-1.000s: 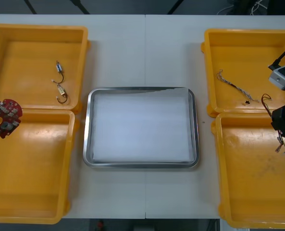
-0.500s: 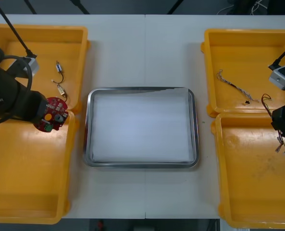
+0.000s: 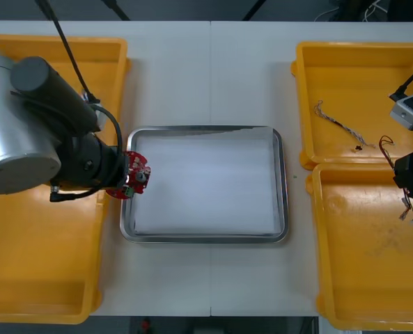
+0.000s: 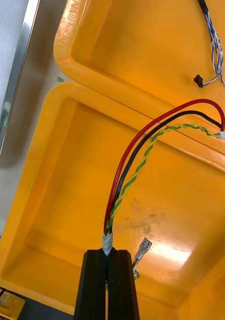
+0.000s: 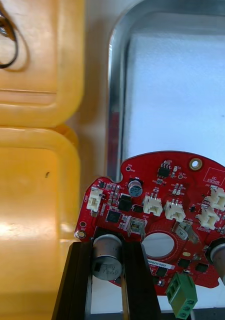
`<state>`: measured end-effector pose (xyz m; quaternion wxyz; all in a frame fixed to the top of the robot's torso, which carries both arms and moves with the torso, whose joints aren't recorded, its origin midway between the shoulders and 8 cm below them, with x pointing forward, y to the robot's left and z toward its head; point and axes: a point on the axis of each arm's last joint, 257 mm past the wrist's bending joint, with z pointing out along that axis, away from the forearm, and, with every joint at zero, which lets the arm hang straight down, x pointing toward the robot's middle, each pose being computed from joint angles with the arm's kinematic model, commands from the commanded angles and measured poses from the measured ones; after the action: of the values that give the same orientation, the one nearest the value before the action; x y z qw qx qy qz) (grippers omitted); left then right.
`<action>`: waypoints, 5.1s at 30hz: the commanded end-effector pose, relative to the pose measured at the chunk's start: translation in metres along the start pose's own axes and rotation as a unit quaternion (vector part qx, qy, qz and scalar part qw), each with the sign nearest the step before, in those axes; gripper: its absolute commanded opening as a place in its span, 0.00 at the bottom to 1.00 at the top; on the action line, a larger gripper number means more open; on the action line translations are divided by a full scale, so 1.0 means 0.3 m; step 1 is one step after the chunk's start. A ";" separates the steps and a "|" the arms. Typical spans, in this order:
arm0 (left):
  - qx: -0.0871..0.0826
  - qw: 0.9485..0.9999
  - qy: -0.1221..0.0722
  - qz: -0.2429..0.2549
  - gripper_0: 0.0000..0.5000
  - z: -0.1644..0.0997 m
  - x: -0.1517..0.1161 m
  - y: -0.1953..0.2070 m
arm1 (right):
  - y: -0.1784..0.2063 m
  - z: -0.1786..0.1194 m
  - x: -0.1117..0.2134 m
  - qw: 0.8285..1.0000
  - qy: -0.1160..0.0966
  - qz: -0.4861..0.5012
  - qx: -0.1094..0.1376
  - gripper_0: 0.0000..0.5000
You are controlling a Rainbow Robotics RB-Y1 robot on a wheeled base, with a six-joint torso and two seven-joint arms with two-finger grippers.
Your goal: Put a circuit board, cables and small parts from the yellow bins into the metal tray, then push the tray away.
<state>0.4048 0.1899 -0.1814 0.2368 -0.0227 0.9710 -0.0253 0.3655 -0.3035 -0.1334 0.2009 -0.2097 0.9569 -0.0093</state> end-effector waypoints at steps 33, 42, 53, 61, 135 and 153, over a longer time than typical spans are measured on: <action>-0.051 0.997 -0.027 0.050 0.00 0.276 0.066 -0.212 | -0.047 -0.052 -0.029 0.999 -0.012 -0.019 0.026 0.00; -0.051 0.997 -0.026 0.061 0.05 0.294 0.087 -0.222 | -0.047 -0.052 -0.029 0.999 -0.012 -0.019 0.026 0.00; -0.052 0.996 -0.029 0.065 0.90 0.280 0.069 -0.226 | -0.047 -0.052 -0.029 0.999 -0.012 -0.019 0.026 0.00; -0.048 0.996 -0.031 0.068 1.00 0.171 0.028 -0.213 | -0.047 -0.052 -0.029 0.999 -0.012 -0.019 0.026 0.00; -0.025 0.980 -0.119 -0.158 1.00 -0.199 -0.855 0.581 | 0.760 0.290 -0.265 0.800 -0.048 -0.596 -0.044 0.00; -0.006 0.982 -0.115 -0.148 1.00 -0.008 -0.955 0.326 | 0.792 0.478 -0.283 0.792 -0.027 -0.609 -0.029 0.01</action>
<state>0.6380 0.3293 -0.0791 0.3095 -0.2285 0.9211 -0.0595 0.3919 -0.0599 -0.2649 0.1596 -0.7346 0.6537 -0.0873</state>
